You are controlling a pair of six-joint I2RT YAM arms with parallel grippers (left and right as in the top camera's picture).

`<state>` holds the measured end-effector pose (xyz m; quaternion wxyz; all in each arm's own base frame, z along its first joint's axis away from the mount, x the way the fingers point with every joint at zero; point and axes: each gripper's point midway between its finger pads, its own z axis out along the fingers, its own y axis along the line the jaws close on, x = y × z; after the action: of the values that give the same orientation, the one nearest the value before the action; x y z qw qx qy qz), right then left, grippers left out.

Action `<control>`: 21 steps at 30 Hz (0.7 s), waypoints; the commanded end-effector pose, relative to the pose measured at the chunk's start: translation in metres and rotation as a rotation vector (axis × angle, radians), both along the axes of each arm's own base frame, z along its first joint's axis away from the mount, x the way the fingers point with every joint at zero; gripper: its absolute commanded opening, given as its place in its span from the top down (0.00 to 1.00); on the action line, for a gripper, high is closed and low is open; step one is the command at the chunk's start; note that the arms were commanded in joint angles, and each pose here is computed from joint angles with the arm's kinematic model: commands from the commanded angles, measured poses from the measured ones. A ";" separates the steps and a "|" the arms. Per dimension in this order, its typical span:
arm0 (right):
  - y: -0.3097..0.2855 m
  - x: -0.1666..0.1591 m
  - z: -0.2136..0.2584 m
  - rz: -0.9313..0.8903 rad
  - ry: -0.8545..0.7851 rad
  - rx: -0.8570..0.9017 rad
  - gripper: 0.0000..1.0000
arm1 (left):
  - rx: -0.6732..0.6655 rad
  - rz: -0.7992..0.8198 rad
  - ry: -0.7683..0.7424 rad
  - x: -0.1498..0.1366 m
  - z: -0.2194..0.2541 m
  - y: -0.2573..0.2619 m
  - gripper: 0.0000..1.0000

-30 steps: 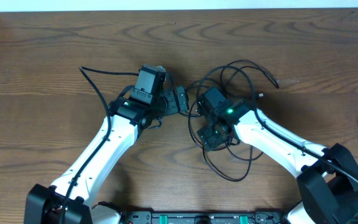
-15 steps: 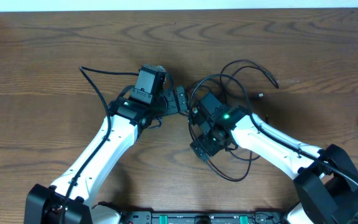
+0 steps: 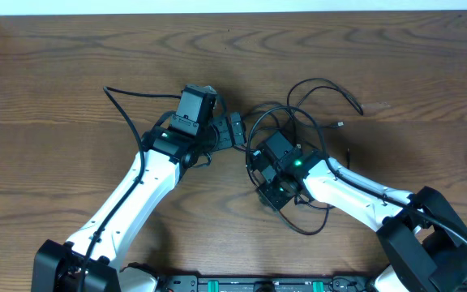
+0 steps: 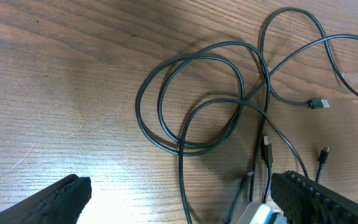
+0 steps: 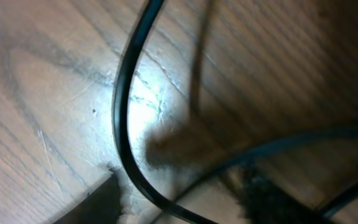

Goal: Untangle cables

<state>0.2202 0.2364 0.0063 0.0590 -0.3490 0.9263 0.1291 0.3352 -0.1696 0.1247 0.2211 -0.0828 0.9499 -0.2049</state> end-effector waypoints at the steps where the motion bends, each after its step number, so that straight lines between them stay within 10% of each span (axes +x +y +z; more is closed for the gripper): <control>1: 0.001 -0.006 -0.003 -0.004 0.020 0.002 0.84 | 0.011 0.008 0.002 0.002 -0.002 0.002 0.01; 3: 0.000 -0.003 -0.002 -0.010 0.015 0.002 0.99 | 0.011 0.008 0.002 0.002 -0.002 0.002 0.01; 21: -0.014 0.081 0.238 -0.157 -0.290 0.214 0.99 | 0.011 0.008 0.002 0.002 -0.002 0.002 0.01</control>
<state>0.2911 0.2292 0.2114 0.1942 -0.2880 0.9234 0.1636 0.3352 -0.1696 0.1247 0.2211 -0.0828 0.9499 -0.2049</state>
